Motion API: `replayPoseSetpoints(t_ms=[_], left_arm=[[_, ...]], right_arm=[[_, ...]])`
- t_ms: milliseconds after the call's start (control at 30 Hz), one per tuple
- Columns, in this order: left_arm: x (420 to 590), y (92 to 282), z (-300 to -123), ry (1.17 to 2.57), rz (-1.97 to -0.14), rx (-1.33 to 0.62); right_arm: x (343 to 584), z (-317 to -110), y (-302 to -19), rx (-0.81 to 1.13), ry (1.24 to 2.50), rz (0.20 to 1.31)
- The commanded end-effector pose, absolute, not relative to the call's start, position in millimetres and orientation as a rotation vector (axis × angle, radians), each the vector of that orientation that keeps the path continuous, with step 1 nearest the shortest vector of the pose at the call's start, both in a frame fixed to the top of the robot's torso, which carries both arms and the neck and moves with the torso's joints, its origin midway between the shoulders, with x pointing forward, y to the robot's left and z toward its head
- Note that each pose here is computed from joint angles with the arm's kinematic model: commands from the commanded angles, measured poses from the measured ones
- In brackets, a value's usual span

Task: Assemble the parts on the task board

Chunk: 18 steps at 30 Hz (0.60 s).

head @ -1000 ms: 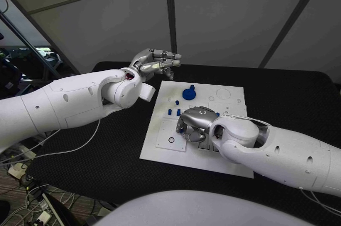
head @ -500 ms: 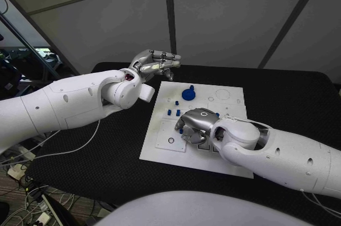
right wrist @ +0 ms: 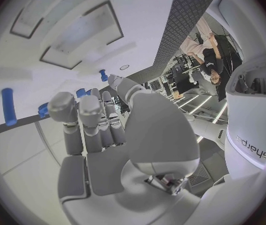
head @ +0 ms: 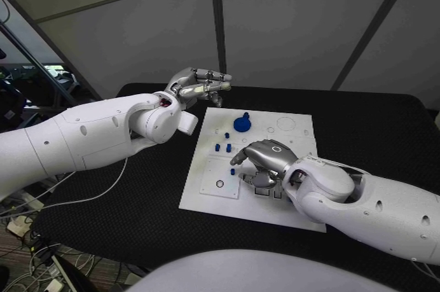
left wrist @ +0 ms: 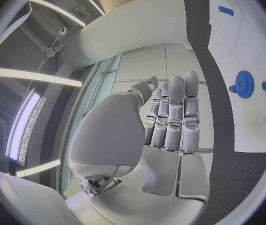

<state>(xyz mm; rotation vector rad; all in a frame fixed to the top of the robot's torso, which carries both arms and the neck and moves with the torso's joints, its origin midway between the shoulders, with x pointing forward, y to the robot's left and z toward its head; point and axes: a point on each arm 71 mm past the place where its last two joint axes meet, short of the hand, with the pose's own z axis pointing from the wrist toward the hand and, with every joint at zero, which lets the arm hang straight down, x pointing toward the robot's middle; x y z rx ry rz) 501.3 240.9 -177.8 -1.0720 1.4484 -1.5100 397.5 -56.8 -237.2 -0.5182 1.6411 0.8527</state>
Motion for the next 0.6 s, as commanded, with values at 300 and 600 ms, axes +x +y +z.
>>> replayPoseSetpoints(t_ms=[300,600], left_arm=[[500.8,241.4,-178.9,1.46,-1.522,-1.071],[499.6,238.0,-182.2,1.477,-1.527,-1.07]], right_arm=[[411,-188,-88,-0.357,1.505,0.866],[432,-173,-129,-0.344,1.617,0.708]])
